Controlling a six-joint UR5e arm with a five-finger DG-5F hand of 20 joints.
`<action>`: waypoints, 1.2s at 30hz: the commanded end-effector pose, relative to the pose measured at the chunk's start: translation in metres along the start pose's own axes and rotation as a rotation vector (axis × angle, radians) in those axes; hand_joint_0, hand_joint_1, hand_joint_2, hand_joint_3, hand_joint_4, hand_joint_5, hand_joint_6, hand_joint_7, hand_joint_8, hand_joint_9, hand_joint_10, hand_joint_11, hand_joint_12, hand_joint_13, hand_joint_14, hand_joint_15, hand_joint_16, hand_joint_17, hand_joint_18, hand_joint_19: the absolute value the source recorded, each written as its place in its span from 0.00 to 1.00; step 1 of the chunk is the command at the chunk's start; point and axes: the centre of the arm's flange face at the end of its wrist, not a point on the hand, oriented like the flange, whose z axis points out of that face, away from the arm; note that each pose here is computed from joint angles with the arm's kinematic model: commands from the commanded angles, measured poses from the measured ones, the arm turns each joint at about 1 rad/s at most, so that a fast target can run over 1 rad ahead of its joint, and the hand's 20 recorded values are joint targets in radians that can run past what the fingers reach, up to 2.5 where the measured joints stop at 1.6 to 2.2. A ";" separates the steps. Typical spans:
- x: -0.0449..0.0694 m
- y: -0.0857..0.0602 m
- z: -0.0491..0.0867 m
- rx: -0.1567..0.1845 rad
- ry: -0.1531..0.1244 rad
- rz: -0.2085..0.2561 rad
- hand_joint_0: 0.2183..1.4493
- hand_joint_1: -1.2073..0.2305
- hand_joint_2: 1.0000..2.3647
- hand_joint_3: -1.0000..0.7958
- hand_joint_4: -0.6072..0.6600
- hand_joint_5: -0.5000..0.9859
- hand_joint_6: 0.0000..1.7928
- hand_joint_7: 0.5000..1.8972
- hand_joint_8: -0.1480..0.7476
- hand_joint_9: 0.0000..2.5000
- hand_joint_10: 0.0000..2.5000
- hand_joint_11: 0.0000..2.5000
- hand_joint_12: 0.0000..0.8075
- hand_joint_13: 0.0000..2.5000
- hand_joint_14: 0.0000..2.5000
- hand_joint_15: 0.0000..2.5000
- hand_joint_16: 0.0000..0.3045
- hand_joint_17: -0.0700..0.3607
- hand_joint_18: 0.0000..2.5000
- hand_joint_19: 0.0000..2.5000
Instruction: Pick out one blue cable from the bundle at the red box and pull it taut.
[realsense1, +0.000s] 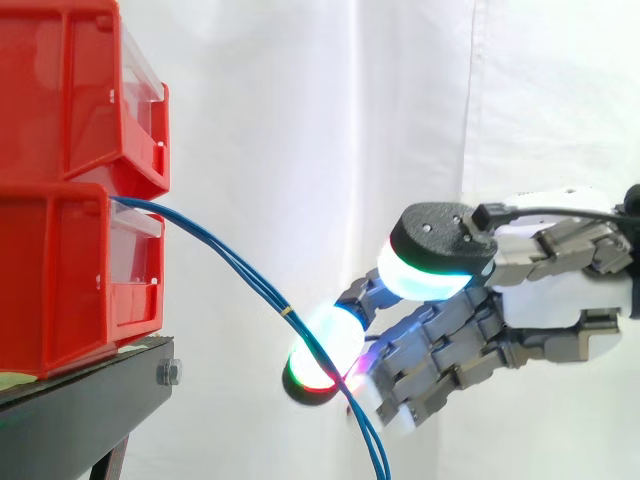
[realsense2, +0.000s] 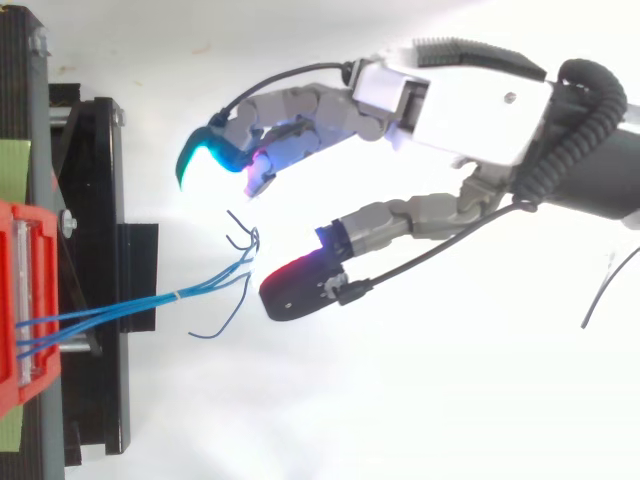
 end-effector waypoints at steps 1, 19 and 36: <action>0.010 -0.005 0.011 -0.031 0.022 0.011 0.24 0.35 0.00 0.28 0.65 0.22 0.28 0.27 0.47 0.29 0.01 0.19 0.40 0.25 0.01 0.15 0.15 0.40 0.19 0.18; 0.032 -0.016 0.032 -0.155 0.018 0.063 0.26 0.34 0.00 0.28 0.64 0.24 0.28 0.40 0.46 0.30 0.01 0.21 0.40 0.26 0.01 0.16 0.15 0.40 0.21 0.19; 0.048 -0.028 0.038 -0.194 0.057 0.070 0.31 0.36 0.00 0.30 0.61 0.26 0.28 0.47 0.46 0.32 0.01 0.21 0.39 0.27 0.01 0.17 0.14 0.39 0.23 0.20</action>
